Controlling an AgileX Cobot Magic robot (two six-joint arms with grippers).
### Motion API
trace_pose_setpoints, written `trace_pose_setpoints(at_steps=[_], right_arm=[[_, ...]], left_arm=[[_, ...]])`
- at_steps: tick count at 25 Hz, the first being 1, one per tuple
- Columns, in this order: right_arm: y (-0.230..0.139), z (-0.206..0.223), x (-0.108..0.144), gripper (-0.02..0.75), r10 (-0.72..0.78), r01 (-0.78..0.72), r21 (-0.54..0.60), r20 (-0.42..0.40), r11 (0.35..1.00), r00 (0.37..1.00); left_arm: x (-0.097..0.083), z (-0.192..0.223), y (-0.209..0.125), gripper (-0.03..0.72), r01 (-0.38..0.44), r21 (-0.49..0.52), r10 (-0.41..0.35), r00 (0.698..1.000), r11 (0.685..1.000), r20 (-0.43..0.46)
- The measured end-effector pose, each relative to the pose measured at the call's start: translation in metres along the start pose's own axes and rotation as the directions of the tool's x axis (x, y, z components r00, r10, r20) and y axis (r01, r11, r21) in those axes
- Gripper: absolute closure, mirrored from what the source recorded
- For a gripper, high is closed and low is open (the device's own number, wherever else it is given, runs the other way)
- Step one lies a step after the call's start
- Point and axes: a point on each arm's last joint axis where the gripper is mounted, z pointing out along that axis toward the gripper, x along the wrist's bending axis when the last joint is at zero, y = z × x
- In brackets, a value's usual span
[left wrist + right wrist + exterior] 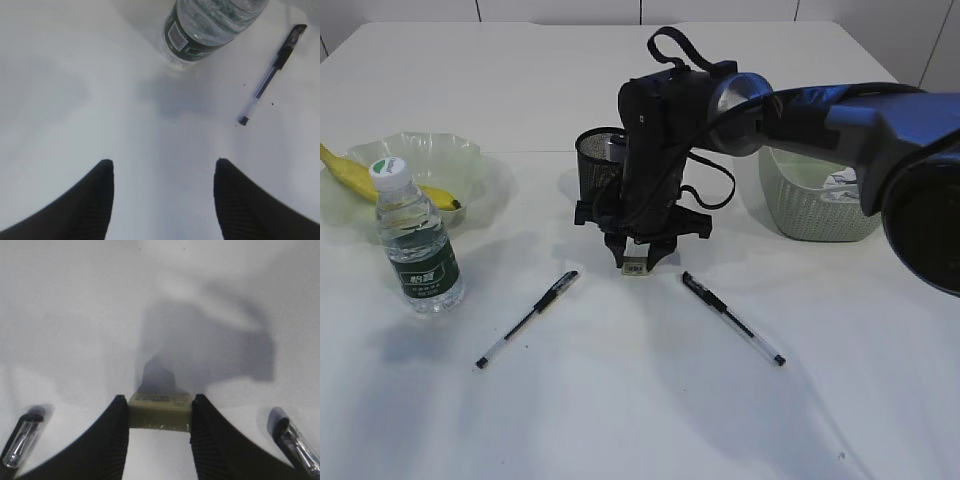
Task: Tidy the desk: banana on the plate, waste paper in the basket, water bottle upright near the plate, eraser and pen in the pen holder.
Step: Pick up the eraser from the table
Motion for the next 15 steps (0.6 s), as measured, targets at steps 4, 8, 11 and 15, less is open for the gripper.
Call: trace_pose_setpoints(at_steps=[4, 8, 11, 15], right_arm=[[0.000, 0.000, 0.000, 0.472, 0.002, -0.002, -0.003, -0.002, 1.000, 1.000], [0.001, -0.001, 0.001, 0.473, 0.004, -0.004, -0.003, -0.007, 1.000, 1.000], [0.004, -0.006, 0.004, 0.473, 0.006, -0.006, -0.017, -0.023, 1.000, 1.000], [0.013, -0.022, 0.011, 0.473, -0.003, -0.001, -0.062, -0.054, 0.998, 0.999]], left_arm=[[0.000, 0.000, 0.000, 0.246, 0.000, 0.000, 0.000, 1.000, 1.000, 0.000], [0.000, 0.000, 0.000, 0.246, 0.000, 0.000, 0.000, 1.000, 1.000, 0.000], [0.000, 0.000, 0.000, 0.246, 0.000, 0.000, 0.000, 1.000, 1.000, 0.000], [0.000, 0.000, 0.000, 0.246, 0.000, 0.000, 0.000, 1.000, 1.000, 0.000]])
